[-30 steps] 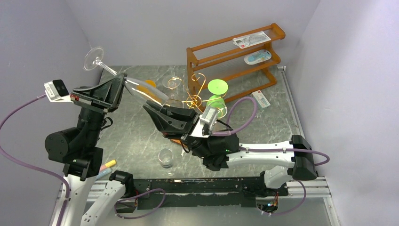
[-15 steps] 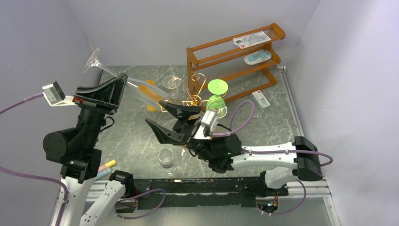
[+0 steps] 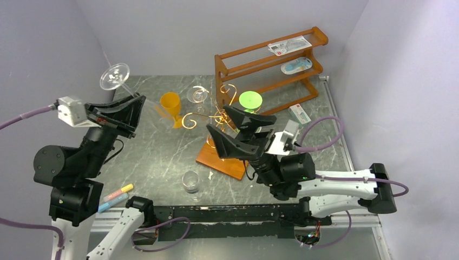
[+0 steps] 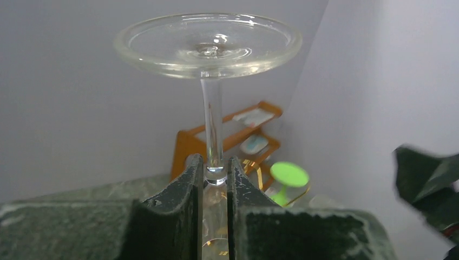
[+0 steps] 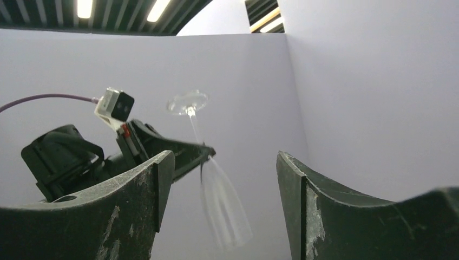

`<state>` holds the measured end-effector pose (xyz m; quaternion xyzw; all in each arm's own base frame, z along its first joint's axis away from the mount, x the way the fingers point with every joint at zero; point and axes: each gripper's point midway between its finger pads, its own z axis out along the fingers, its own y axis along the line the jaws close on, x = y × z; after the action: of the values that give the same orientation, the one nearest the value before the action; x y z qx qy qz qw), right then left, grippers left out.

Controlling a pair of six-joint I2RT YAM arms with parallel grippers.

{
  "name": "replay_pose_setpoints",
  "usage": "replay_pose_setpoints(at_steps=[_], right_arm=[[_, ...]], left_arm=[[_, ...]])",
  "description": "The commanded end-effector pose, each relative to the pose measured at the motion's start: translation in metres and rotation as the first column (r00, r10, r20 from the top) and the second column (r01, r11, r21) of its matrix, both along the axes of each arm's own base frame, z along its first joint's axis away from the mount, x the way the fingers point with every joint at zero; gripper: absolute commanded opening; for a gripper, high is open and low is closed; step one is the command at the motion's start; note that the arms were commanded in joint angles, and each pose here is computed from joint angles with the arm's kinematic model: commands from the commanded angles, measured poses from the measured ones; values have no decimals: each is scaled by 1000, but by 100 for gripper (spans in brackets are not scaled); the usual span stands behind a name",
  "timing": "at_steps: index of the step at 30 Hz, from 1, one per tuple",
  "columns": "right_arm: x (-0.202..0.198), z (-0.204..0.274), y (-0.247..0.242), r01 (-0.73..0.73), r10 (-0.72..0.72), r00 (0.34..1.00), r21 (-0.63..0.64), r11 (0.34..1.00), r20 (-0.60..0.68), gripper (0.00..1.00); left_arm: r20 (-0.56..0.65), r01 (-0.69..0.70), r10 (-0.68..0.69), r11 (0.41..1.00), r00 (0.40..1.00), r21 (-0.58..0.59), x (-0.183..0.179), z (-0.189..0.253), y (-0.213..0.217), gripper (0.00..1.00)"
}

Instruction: Place the wine glass upside down on the wine glass rack

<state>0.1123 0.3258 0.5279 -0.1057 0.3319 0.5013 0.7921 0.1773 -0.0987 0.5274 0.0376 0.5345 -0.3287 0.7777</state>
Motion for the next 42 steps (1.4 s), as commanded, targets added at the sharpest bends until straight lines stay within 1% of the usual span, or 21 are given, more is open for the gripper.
replay_pose_setpoints(at_steps=[1, 6, 9, 11, 17, 21, 25, 29, 33, 35, 42], right_arm=[[8, -5, -14, 29, -30, 998, -15, 999, -59, 73], [11, -4, -31, 44, -45, 995, -16, 999, -89, 73], [12, -5, -38, 49, -52, 993, -26, 998, -104, 73], [13, -6, -44, 51, -53, 991, -24, 998, -120, 72], [13, -9, -55, 46, -49, 988, -23, 999, -143, 72], [15, -15, -60, 51, -55, 985, -25, 998, -161, 71], [15, -18, -66, 53, -55, 984, -20, 998, -169, 71], [15, -19, -74, 57, -59, 983, -13, 998, -174, 71], [15, -20, -78, 58, -59, 982, -9, 998, -177, 71], [15, -21, -80, 61, -62, 981, -8, 998, -182, 71], [16, -25, -82, 66, -66, 980, -8, 998, -189, 71]], left_arm=[[-89, -3, 29, 959, 996, 282, 10, -53, -5, 5], [-111, 80, -37, 909, 993, 410, 12, -93, -18, 5], [-102, 127, -90, 883, 991, 451, 8, -108, -26, 5], [-92, 162, -134, 855, 987, 492, 4, -117, -32, 5], [-151, 332, -299, 782, 942, 527, -8, -149, -55, 5], [-141, 390, -372, 767, 917, 510, -9, -162, -66, 5], [-135, 485, -483, 738, 865, 468, -16, -173, -82, 5], [-119, 485, -488, 749, 864, 451, -9, -180, -84, 5], [-105, 533, -546, 730, 831, 427, -12, -187, -92, 5], [-98, 544, -558, 730, 824, 414, -11, -189, -94, 5], [-98, 585, -587, 750, 804, 308, -5, -194, -100, 5]])
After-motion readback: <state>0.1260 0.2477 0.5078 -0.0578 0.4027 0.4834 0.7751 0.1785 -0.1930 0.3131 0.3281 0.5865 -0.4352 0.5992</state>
